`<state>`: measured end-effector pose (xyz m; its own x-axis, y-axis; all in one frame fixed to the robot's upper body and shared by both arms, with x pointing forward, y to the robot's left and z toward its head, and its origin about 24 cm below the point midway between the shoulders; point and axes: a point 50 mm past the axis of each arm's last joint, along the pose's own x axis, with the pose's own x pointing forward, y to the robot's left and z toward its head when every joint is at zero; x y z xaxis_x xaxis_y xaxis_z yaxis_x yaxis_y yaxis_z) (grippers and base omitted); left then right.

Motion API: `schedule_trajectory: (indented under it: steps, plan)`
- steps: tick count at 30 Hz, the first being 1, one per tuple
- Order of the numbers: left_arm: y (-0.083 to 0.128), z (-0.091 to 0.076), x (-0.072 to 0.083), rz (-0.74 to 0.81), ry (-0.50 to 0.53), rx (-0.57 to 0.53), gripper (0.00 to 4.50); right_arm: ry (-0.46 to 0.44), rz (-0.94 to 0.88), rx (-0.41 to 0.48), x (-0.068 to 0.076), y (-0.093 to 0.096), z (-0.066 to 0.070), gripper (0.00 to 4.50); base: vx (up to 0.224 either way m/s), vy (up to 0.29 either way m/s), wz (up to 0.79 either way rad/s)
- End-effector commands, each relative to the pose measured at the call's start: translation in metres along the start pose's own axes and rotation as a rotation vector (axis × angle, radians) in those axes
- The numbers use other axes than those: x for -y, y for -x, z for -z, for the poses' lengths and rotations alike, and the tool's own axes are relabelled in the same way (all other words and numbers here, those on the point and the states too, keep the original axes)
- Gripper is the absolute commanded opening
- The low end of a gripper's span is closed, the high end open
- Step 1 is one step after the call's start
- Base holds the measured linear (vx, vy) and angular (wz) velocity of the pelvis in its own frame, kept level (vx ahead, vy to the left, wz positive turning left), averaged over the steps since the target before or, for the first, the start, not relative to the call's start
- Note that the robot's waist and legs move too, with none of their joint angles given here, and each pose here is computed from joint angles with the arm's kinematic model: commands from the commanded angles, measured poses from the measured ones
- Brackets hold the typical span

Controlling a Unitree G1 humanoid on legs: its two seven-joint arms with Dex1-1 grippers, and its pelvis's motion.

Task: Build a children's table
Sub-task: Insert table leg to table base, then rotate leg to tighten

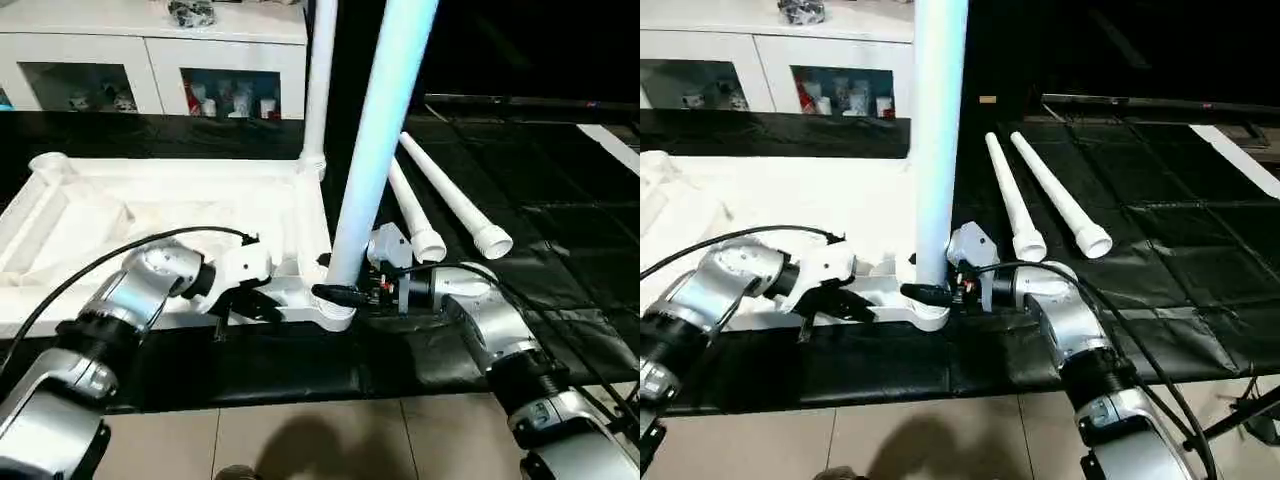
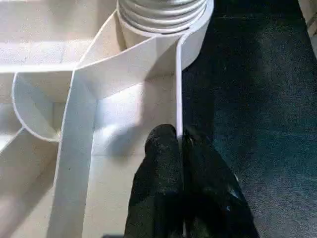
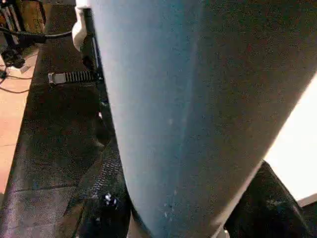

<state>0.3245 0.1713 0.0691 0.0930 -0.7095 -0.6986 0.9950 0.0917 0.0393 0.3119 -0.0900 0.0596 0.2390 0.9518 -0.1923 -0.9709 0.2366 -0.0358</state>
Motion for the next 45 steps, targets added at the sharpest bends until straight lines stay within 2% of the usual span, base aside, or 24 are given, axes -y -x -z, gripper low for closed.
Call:
schedule_trajectory:
  steps: [1, 3, 6, 9, 11, 12, 13, 15, 16, 23, 26, 35, 36, 38, 45]
  plan:
    - [0.011, -0.028, -0.016, -0.114, -0.064, 0.07, 0.0, -0.136, -0.117, -0.119, -0.025, -0.014, 0.035, 1.92, 0.0, 0.0, 0.0]
    - [0.012, -0.028, -0.017, -0.133, -0.041, 0.082, 0.0, -0.134, -0.073, -0.117, -0.022, -0.015, 0.035, 1.92, 0.0, 0.0, 0.0]
    - [0.016, -0.03, -0.021, -0.225, 0.033, 0.12, 0.0, -0.132, 0.113, -0.105, -0.007, -0.02, 0.033, 1.91, 0.0, 0.0, 0.0]
    - [0.024, -0.028, -0.025, -0.365, 0.113, 0.139, 0.0, -0.199, 0.332, -0.081, 0.012, -0.026, 0.029, 1.91, 0.0, 0.0, 0.0]
    - [0.027, -0.028, -0.025, -0.41, 0.147, 0.145, 0.0, -0.221, 0.397, -0.078, 0.017, -0.03, 0.027, 1.91, 0.0, 0.0, 0.0]
    - [0.029, -0.028, -0.024, -0.425, 0.161, 0.152, 0.0, -0.226, 0.423, -0.084, 0.019, -0.032, 0.026, 1.91, 0.0, 0.0, 0.0]
    - [0.031, -0.035, -0.016, -0.463, 0.199, 0.184, 0.0, -0.252, 0.53, -0.114, 0.027, -0.041, 0.024, 1.91, 0.0, 0.0, 0.0]
    - [0.031, -0.039, -0.012, -0.473, 0.211, 0.198, 0.0, -0.265, 0.58, -0.121, 0.03, -0.043, 0.022, 1.91, 0.0, 0.0, 0.0]
    - [0.028, -0.045, -0.006, -0.486, 0.221, 0.21, 0.0, -0.315, 0.639, -0.122, 0.033, -0.046, 0.021, 1.91, 0.0, 0.0, 0.0]
    - [0.008, -0.057, 0.013, -0.485, 0.247, 0.21, 0.0, -0.343, 0.689, -0.156, 0.035, -0.057, 0.018, 1.91, 0.0, 0.0, 0.0]
    - [0.008, -0.053, 0.01, -0.526, 0.252, 0.166, 0.0, -0.348, 0.672, -0.168, 0.033, -0.062, 0.017, 1.91, 0.0, 0.0, 0.0]
    - [0.015, -0.048, 0.006, -0.574, 0.28, 0.142, 0.0, -0.392, 0.673, -0.18, 0.03, -0.062, 0.023, 1.91, 0.0, 0.0, 0.0]
    - [0.015, -0.047, 0.006, -0.578, 0.28, 0.14, 0.0, -0.396, 0.675, -0.177, 0.03, -0.062, 0.023, 2.26, 0.0, 0.0, 0.0]
    - [0.015, -0.046, 0.005, -0.583, 0.28, 0.137, 0.0, -0.392, 0.683, -0.175, 0.031, -0.061, 0.024, 2.61, 0.0, 0.0, 0.0]
    - [0.015, -0.036, -0.002, -0.602, 0.261, 0.105, 0.0, -0.381, 0.7, -0.137, 0.033, -0.054, 0.025, 3.24, 0.0, 0.0, 0.0]
